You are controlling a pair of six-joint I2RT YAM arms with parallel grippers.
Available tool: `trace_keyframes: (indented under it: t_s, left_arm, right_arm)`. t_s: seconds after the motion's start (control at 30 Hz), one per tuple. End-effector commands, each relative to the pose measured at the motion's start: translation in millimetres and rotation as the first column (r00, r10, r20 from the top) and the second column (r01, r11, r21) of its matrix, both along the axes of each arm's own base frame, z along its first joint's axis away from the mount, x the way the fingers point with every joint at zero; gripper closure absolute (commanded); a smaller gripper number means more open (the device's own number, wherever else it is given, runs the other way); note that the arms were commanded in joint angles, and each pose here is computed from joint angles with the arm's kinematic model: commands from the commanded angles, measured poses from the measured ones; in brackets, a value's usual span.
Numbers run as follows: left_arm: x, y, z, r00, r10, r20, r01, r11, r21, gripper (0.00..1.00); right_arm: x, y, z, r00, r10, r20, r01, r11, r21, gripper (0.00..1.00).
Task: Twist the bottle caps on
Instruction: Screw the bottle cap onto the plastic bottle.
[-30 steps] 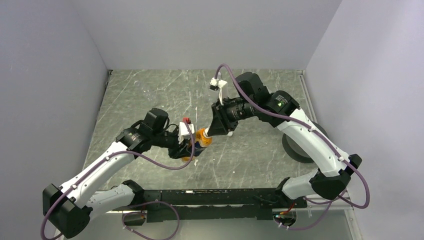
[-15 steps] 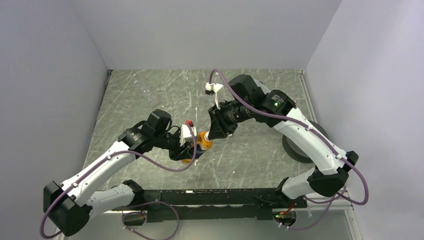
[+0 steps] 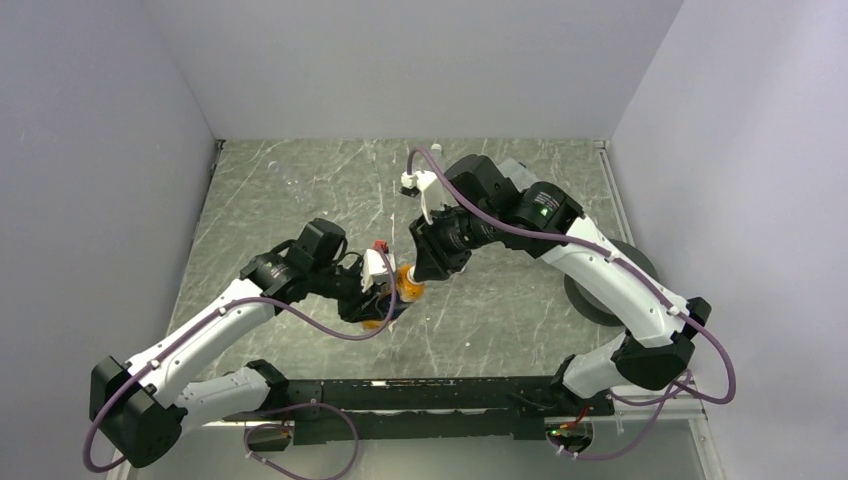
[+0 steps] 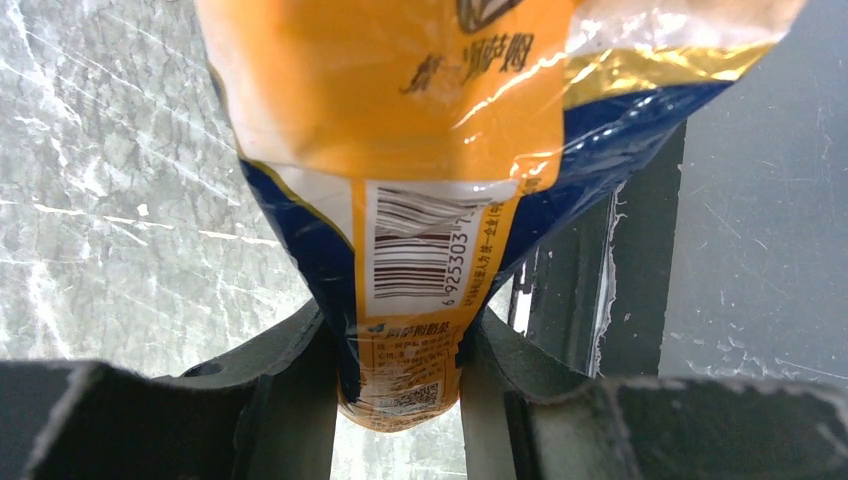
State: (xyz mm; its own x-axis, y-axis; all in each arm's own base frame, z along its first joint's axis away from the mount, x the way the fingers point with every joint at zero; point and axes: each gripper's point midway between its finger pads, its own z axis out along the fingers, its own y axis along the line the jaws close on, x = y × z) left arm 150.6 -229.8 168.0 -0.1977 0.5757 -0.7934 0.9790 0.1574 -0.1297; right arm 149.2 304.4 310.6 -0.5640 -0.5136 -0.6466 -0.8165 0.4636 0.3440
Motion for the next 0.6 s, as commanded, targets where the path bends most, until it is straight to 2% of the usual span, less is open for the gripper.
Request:
trace_keyframes:
  t_s: [0.0,0.33,0.57]
  left_arm:
    - [4.3,-10.9,26.9,1.0,-0.001,0.02,0.002,0.997,-0.072,1.0]
    - [-2.2,-13.7,26.8,0.999,-0.033,-0.027,0.031,0.997,-0.075,1.0]
    - [7.2,-9.6,29.4,0.999,0.009,0.037,-0.007,0.998,-0.064,1.0]
  right_arm:
    - [-4.6,1.5,10.5,1.0,0.009,0.021,-0.01,1.0,0.015,0.9]
    - [-12.2,3.9,17.1,0.999,0.047,0.028,-0.048,0.998,0.05,0.9]
    - [-19.2,8.6,14.3,0.997,0.069,-0.014,-0.068,0.995,0.075,0.9]
